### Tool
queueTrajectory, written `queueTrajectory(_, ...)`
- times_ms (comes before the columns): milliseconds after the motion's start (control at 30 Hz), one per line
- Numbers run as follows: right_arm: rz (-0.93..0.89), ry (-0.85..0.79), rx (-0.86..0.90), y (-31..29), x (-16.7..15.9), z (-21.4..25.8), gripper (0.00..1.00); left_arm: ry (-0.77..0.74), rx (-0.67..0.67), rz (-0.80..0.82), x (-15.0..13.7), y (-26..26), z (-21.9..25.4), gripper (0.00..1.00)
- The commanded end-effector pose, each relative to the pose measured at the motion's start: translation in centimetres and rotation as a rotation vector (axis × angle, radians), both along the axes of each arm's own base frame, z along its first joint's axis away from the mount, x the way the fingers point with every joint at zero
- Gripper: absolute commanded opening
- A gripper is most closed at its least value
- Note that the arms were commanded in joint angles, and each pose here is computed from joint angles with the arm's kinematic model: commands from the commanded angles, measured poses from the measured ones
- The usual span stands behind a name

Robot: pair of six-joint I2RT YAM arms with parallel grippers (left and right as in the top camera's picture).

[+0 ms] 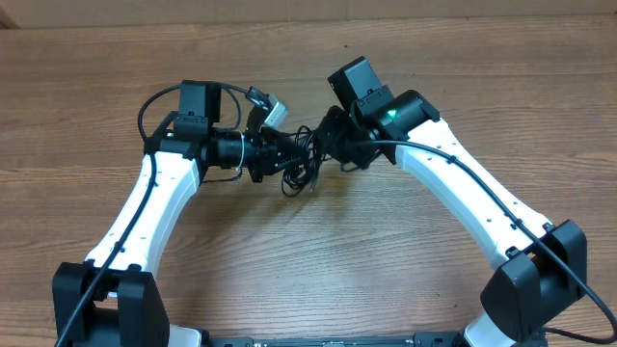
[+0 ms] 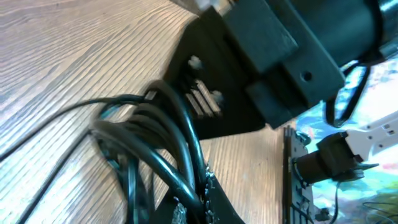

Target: Untangle cables

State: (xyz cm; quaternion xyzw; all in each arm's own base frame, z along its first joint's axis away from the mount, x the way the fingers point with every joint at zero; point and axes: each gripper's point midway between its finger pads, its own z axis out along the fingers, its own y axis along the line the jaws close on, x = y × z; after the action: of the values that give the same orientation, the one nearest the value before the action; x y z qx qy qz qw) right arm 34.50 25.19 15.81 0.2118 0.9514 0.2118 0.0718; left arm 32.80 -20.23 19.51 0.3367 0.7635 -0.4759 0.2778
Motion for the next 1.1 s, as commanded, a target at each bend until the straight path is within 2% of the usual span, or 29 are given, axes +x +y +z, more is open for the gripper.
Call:
queueTrajectory(0,0.052,0.058,-0.1,-2.4,-1.0,-1.6,0.04,-0.075,0.123,0.078,1.5,1.0,-0.3,0.04)
queueTrajectory(133,0.182,0.116,-0.18,-4.7,-3.0,-2.3,0.04,-0.035,0.359,0.308,4.3,4.5,-3.4,0.04)
queueTrajectory(233,0.325,0.139,-0.2,-5.5,-4.3,-2.4,0.04,-0.013,0.478,0.481,6.1,7.1,-4.5,0.04)
queueTrajectory(333,0.488,0.154,-0.18,-5.5,-5.9,-2.3,0.04,0.026,0.51,0.646,7.6,8.9,-4.6,0.04)
queueTrajectory(400,0.535,0.166,-0.192,-5.8,-6.5,-2.3,0.04,0.044,0.493,0.696,8.0,9.1,-4.4,0.04)
queueTrajectory(500,0.53,0.192,-0.253,-7.1,-6.9,-2.5,0.04,0.055,0.475,0.735,8.5,9.3,-4.1,0.04)
queueTrajectory(567,0.48,0.215,-0.361,-9.2,-6.7,-2.7,0.04,0.063,0.503,0.789,8.7,10.2,-4.4,0.04)
queueTrajectory(667,0.315,0.25,-0.549,-13.5,-6.1,-2.6,0.04,0.105,0.58,0.948,8.8,12.8,-5.1,0.04)
queueTrajectory(767,0.182,0.276,-0.597,-15.6,-5.8,-2.4,0.04,0.151,0.623,1.032,8.3,14.2,-5.7,0.04)
queueTrajectory(833,0.107,0.278,-0.575,-15.9,-5.4,-2.5,0.04,0.181,0.593,0.984,7.9,13.2,-5.8,0.04)
queueTrajectory(900,0.075,0.271,-0.507,-15.2,-4.8,-2.7,0.07,0.198,0.516,0.856,7.3,10.8,-5.6,0.04)
queueTrajectory(967,0.072,0.266,-0.427,-14.0,-4.4,-2.8,0.25,0.16,0.433,0.651,6.4,7.7,-4.8,0.04)
queueTrajectory(1067,0.09,0.259,-0.284,-11.4,-4.1,-2.7,0.38,0.068,0.311,0.36,4.2,4.1,-3.3,0.04)
